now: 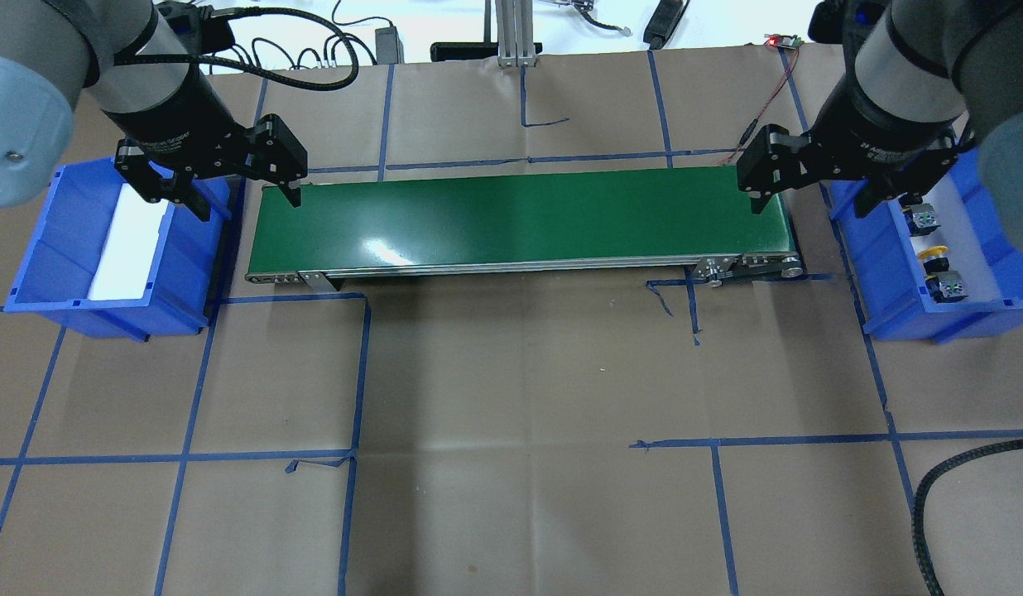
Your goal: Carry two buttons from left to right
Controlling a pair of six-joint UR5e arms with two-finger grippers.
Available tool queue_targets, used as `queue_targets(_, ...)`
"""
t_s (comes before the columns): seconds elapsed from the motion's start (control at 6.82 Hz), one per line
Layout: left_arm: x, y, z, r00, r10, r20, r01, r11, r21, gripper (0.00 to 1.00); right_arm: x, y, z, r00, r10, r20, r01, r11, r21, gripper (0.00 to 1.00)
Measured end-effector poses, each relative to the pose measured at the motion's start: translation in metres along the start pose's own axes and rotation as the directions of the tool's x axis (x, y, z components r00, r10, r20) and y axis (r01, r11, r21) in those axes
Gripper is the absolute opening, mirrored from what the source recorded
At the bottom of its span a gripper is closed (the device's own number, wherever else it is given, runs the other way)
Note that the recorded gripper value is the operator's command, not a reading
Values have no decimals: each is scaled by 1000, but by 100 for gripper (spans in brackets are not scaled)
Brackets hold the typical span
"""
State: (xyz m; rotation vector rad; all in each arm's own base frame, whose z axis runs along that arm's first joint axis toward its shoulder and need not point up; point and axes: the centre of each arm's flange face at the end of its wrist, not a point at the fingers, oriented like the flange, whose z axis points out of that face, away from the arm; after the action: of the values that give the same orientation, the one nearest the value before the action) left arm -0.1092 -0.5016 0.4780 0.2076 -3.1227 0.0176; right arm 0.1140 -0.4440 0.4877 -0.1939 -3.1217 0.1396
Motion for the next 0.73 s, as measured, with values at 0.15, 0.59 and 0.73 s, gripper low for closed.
queue_targets(0.15, 0, 0, 0, 1000, 0, 0, 0, 1000, 0, 100, -4, 3, 4, 1000, 10, 22, -10, 1000, -10, 99)
queue_targets(0.59, 0, 0, 0, 1000, 0, 0, 0, 1000, 1, 100, -7, 3, 6, 999, 16, 43, -16, 1000, -18, 99)
queue_targets(0.73, 0, 0, 0, 1000, 0, 0, 0, 1000, 0, 100, -7, 3, 6, 999, 17, 42, -16, 1000, -18, 99)
